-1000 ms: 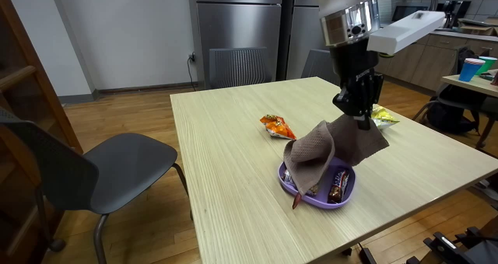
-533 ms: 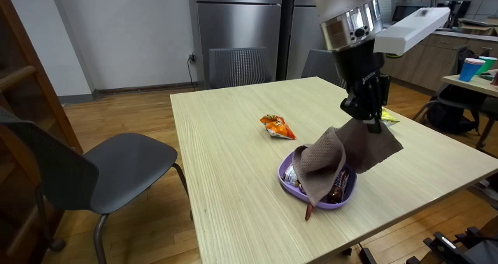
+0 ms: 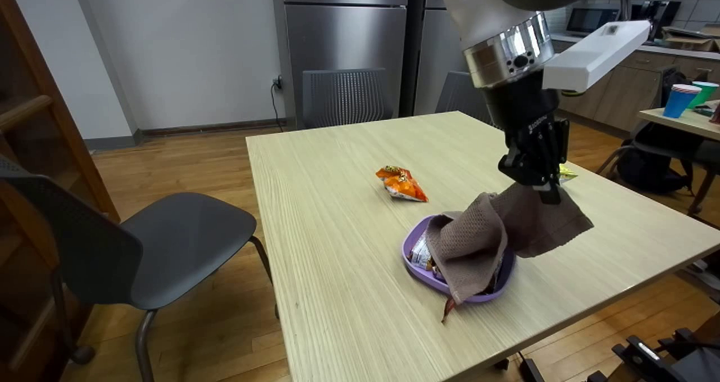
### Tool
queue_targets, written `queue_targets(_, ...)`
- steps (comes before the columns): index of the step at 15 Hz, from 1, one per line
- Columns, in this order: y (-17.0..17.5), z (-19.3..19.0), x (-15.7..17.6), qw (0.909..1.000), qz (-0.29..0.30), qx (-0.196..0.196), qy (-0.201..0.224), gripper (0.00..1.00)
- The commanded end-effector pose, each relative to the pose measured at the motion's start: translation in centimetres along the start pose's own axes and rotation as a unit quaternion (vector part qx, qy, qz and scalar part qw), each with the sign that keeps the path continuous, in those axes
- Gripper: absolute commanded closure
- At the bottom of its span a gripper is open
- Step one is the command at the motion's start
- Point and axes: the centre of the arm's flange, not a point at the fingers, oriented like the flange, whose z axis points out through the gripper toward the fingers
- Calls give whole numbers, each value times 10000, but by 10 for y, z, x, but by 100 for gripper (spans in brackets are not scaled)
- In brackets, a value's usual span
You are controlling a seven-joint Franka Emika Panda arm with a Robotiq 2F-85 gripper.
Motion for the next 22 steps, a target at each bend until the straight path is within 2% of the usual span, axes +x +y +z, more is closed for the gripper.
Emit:
queue_targets(1, -11, 12, 5, 9998, -2, -2, -193, 99)
queue_targets(8, -31, 43, 16, 9988, -107, 105, -469, 99)
queue_targets(16, -38, 62, 21, 9979, -80, 203, -607, 99)
queue_targets(17, -39, 62, 21, 9979, -77, 205, -612, 72)
queue_targets(19, -39, 59, 20, 9980, -76, 202, -593, 67)
queue_targets(22, -38, 55, 16, 9982, -55, 207, -561, 43)
